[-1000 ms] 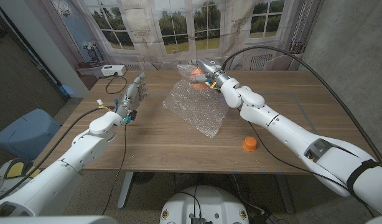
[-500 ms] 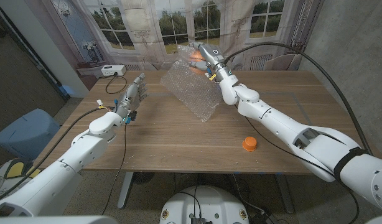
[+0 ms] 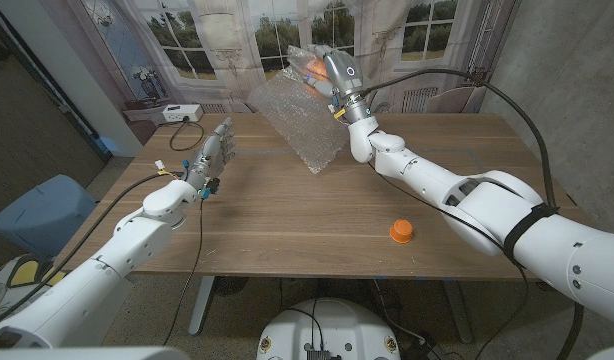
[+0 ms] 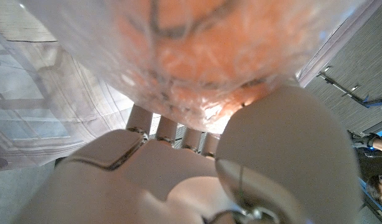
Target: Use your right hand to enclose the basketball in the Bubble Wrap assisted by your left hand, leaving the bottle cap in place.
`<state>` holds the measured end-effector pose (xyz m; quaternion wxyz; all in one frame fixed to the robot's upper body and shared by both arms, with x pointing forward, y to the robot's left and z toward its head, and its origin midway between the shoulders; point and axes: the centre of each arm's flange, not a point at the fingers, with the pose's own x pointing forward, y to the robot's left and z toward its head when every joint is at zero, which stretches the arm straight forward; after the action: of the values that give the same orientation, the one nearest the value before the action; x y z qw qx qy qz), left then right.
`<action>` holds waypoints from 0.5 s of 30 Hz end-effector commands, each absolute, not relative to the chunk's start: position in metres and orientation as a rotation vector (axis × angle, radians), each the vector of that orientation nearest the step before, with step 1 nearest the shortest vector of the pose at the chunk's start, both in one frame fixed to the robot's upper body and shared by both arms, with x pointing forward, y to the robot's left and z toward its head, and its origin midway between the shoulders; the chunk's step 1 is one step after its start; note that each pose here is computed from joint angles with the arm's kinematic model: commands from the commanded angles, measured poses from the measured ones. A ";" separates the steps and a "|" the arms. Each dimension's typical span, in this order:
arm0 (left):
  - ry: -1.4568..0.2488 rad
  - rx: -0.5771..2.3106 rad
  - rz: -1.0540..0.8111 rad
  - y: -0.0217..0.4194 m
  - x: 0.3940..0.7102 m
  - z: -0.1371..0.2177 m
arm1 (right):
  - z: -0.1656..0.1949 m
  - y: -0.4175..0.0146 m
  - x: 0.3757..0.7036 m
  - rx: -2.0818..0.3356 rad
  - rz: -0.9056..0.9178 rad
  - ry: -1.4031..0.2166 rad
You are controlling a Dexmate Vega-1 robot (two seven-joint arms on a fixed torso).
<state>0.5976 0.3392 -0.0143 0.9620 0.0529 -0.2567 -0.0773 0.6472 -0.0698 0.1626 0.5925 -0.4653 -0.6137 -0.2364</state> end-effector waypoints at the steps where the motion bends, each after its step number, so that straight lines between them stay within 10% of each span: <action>1: -0.512 0.112 -0.163 0.333 0.597 -0.011 | 0.172 -0.103 0.641 -1.013 -0.696 -1.468; 15: -0.503 0.127 -0.196 0.318 0.602 -0.008 | 0.138 -0.127 0.604 -0.871 -0.766 -1.544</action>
<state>0.5976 0.3295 -0.0108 0.9625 0.0572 -0.2517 -0.0837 0.6237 -0.0975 0.1737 0.5721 -0.4012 -0.6497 -0.2993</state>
